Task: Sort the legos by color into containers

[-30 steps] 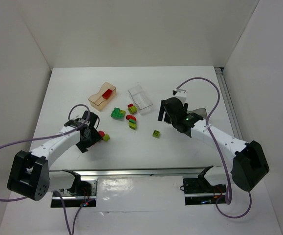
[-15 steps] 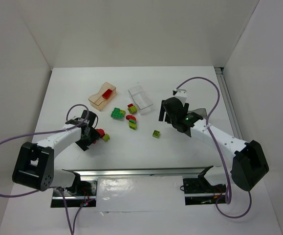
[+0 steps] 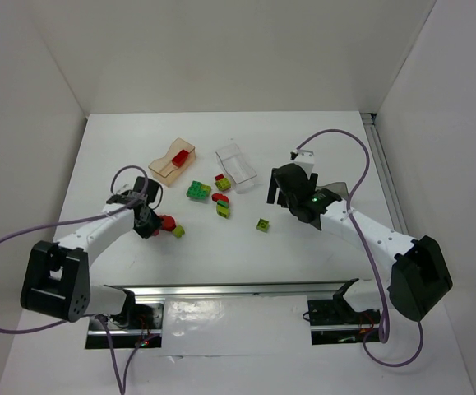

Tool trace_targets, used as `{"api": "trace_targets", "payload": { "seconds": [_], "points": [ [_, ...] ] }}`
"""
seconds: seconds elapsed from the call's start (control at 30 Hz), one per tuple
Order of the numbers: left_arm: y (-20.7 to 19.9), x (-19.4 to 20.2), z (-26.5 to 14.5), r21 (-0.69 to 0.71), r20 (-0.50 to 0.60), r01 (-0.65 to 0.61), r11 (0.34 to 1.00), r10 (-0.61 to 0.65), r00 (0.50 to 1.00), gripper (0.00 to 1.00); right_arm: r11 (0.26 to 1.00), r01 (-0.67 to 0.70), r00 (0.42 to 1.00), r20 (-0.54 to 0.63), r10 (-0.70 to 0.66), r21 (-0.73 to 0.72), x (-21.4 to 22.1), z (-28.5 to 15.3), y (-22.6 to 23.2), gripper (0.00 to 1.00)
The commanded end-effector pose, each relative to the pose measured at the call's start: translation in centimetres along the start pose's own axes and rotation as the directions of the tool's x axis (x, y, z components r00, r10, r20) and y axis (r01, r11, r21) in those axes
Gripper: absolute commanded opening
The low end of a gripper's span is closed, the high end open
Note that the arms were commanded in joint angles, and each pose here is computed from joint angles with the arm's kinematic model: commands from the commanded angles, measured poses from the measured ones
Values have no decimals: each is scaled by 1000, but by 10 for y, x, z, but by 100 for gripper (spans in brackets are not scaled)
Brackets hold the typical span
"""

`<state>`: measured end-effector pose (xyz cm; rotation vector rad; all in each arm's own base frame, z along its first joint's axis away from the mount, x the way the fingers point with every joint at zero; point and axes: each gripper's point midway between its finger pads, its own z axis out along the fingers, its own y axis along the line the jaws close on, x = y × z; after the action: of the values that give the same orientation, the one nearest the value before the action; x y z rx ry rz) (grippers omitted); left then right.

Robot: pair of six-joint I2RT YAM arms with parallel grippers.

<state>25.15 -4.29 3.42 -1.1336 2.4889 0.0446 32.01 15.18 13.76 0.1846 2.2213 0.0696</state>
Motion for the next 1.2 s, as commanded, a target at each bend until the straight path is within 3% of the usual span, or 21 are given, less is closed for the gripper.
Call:
{"api": "trace_targets", "payload": {
  "seconds": [0.0,0.13,0.4,0.6,1.17],
  "points": [
    [-15,-28,-30,70,83,-6,998,1,997,11,1000,-16,999,29,16,-1,-7,-2,2,84],
    [-27,-41,-55,137,136,-76,988,58,989,0,1000,-20,999,31,20,-13,-8,-2,5,84],
    [-80,-74,-107,236,245,-229,944,170,955,0,1000,-25,999,39,26,-18,-13,0,10,84],
    [-114,-102,-126,226,320,-289,930,210,924,0,1000,-25,999,39,26,-18,-13,0,10,84],
    [-172,-112,-105,235,288,-418,877,348,892,0,999,-36,998,60,36,-5,-21,-10,-3,84]
  ]
}}
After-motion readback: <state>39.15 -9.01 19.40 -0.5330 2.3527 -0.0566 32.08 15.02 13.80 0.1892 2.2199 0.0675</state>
